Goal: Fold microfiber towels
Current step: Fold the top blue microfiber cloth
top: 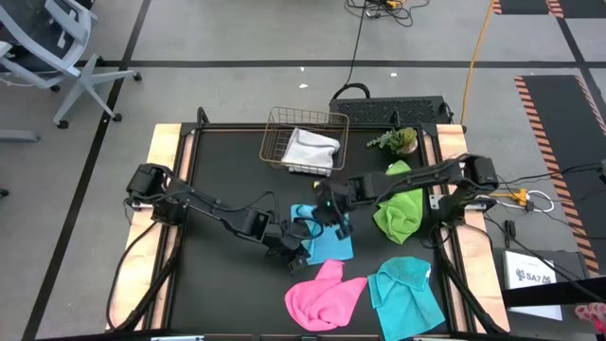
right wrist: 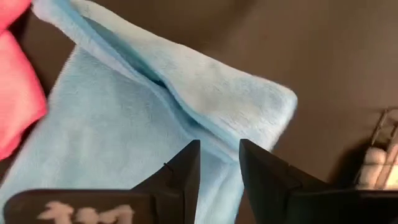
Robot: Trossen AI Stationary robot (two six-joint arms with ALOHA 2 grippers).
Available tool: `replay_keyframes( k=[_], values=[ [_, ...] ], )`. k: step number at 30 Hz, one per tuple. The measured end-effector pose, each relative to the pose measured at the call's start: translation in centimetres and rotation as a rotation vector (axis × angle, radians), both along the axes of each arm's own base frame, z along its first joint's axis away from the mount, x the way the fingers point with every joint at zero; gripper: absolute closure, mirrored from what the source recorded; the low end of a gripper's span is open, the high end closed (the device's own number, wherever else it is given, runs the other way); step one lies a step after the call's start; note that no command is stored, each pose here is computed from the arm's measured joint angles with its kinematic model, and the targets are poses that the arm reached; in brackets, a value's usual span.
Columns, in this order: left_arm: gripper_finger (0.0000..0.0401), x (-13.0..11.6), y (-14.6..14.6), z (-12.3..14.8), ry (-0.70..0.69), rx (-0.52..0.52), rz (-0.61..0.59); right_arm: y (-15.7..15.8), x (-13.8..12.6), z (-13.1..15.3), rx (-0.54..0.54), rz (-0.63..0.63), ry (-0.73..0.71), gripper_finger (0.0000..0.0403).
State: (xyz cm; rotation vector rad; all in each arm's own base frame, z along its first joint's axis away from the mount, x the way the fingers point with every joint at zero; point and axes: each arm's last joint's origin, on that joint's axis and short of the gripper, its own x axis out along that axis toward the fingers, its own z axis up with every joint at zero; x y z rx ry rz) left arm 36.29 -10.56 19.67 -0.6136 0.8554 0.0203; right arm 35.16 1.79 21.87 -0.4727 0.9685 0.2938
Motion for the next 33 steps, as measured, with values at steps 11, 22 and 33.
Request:
replay_keyframes(
  k=[11,22,33],
  values=[
    [0.0401,0.0,-0.2,0.0,0.003,-0.014,-0.016,1.2,-0.7,-2.3,-0.087,-0.108,-0.038,0.0298],
    [0.0401,0.0,-0.1,0.0,0.004,-0.017,-0.017,3.1,-2.2,-0.9,-0.055,-0.095,-0.023,0.0298],
    [0.0400,0.0,-0.1,0.0,0.005,-0.019,-0.015,4.4,-2.4,-2.5,-0.010,-0.094,-0.097,0.0298]
  ],
)
